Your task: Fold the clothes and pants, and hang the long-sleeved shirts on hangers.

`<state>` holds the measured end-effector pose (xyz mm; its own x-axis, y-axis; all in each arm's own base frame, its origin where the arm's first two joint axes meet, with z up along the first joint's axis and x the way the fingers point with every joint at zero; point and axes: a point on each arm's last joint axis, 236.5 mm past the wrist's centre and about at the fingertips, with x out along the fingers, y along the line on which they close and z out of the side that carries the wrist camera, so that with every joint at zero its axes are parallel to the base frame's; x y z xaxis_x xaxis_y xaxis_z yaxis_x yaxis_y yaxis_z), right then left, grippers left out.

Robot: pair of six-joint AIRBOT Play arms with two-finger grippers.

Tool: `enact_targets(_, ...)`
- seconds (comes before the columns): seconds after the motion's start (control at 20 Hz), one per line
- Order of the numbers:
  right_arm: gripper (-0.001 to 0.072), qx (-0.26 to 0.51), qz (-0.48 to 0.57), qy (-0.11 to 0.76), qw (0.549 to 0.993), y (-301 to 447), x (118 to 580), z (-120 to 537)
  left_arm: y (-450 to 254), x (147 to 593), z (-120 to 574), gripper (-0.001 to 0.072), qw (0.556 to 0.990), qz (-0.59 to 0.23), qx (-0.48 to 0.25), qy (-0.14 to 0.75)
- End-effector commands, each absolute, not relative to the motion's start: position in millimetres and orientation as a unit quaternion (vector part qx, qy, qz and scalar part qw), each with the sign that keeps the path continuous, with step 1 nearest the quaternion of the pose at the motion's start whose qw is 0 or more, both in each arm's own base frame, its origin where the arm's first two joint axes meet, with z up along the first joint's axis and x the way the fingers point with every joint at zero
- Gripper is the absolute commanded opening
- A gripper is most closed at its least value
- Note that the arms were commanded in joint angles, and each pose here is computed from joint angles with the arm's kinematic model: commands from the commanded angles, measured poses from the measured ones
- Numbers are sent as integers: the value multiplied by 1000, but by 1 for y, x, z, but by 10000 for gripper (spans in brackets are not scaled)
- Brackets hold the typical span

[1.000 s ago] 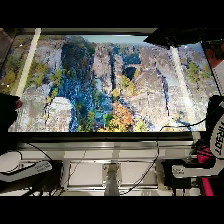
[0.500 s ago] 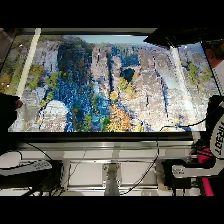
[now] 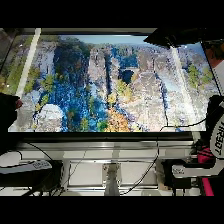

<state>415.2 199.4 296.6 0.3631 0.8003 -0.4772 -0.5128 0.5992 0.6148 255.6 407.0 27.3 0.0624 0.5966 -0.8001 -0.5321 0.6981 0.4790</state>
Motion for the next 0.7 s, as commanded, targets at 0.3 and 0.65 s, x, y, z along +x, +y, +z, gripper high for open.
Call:
enact_targets(0.3,37,184,408,390,805,200,415,296,378,330,119,10,828,394,17,400)
enact_targets(0.65,36,176,372,374,831,188,434,293,146,386,501,9,968,195,79,-139)
